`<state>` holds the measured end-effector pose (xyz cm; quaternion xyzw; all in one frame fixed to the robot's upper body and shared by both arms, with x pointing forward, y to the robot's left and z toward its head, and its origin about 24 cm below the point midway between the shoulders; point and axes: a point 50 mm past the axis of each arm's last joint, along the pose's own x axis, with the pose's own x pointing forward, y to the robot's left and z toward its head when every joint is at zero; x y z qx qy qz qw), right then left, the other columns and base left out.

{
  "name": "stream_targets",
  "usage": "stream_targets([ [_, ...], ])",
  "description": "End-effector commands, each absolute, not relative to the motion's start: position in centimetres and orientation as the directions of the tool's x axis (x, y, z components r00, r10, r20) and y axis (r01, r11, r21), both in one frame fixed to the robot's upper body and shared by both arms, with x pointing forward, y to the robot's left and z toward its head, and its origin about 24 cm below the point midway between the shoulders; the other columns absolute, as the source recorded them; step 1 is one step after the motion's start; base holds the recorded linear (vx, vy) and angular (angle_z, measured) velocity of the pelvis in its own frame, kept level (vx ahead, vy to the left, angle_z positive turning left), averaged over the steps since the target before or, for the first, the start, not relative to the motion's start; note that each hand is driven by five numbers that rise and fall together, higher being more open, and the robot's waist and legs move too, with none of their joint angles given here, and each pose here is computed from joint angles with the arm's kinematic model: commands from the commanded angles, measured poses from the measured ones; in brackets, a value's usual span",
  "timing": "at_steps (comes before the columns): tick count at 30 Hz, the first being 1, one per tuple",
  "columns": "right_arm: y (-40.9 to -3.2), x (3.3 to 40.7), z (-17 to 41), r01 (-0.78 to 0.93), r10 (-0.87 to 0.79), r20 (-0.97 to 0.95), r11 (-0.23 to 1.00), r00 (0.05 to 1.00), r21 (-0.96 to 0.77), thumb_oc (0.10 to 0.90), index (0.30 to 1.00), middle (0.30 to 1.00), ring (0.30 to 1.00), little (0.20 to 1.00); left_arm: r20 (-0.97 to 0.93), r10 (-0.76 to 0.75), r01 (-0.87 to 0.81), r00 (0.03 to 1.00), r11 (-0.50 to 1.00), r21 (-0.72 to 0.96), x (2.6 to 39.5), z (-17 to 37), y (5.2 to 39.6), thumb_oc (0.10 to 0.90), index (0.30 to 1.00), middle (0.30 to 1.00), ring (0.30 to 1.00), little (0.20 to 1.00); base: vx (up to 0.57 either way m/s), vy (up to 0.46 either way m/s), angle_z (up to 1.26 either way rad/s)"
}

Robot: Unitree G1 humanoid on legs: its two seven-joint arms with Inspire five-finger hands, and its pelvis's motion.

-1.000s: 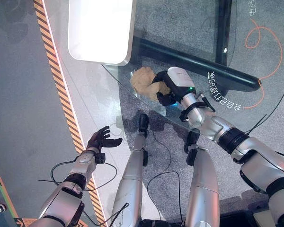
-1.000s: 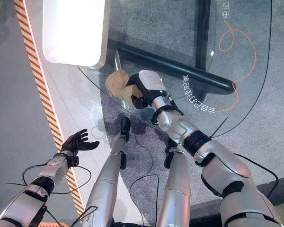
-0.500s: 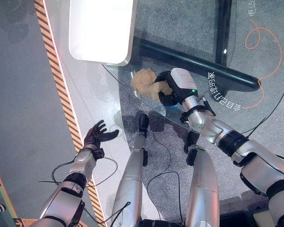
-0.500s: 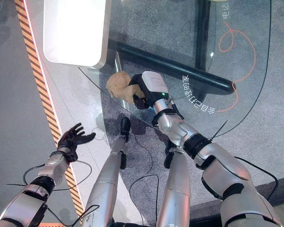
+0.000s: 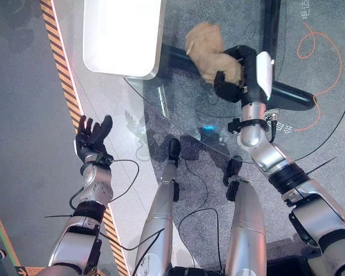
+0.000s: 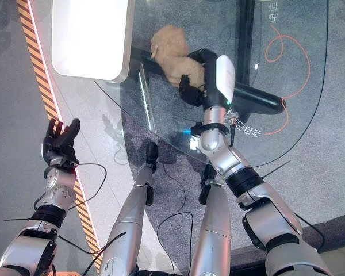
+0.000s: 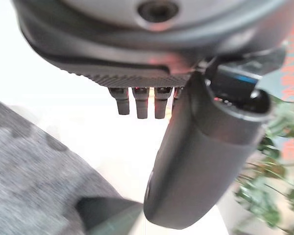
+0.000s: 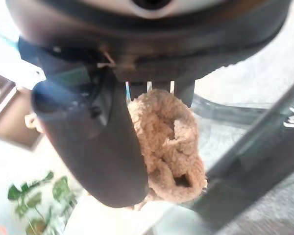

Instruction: Wipe the table with a cloth and put it in the basket.

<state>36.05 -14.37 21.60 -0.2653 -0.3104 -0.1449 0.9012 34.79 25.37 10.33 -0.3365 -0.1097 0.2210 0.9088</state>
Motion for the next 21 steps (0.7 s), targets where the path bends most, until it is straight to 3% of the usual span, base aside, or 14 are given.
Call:
stream_targets([
  [1, -11.4, 32.3, 27.8, 0.367, -0.01, 0.87, 0.909, 0.493, -0.197, 0.1, 0.3, 0.3, 0.3, 0.2, 0.254, 0.564, -0.24, 0.786, 0.657, -0.715, 34.5, 15.2, 28.2, 0.8, 0.9, 0.9, 0.9, 0.9, 0.0, 0.0, 0.0],
  [9, -11.9, 30.4, 28.7, 0.315, 0.009, 0.908, 0.936, 0.42, -0.155, 0.1, 0.3, 0.3, 0.3, 0.2, 0.444, 0.477, 0.043, 0.759, 0.643, -0.765, 34.1, 18.0, 26.4, 0.8, 0.9, 0.9, 0.9, 0.9, 0.0, 0.0, 0.0],
  [14, -11.4, 28.8, 29.2, 0.246, 0.038, 0.928, 0.959, 0.371, -0.138, 0.1, 0.3, 0.3, 0.3, 0.2, 0.653, 0.295, 0.314, 0.697, 0.693, -0.649, 33.0, 21.2, 22.7, 0.8, 0.9, 0.9, 0.9, 0.9, -0.01, -0.029, 0.0],
  [21, -10.3, 27.5, 29.7, 0.152, 0.116, 0.94, 0.973, 0.32, -0.172, 0.1, 0.3, 0.3, 0.3, 0.2, 0.747, 0.096, 0.487, 0.658, 0.702, -0.519, 32.5, 24.1, 19.6, 0.8, 0.9, 0.9, 0.9, 0.9, -0.01, -0.02, -0.01],
])
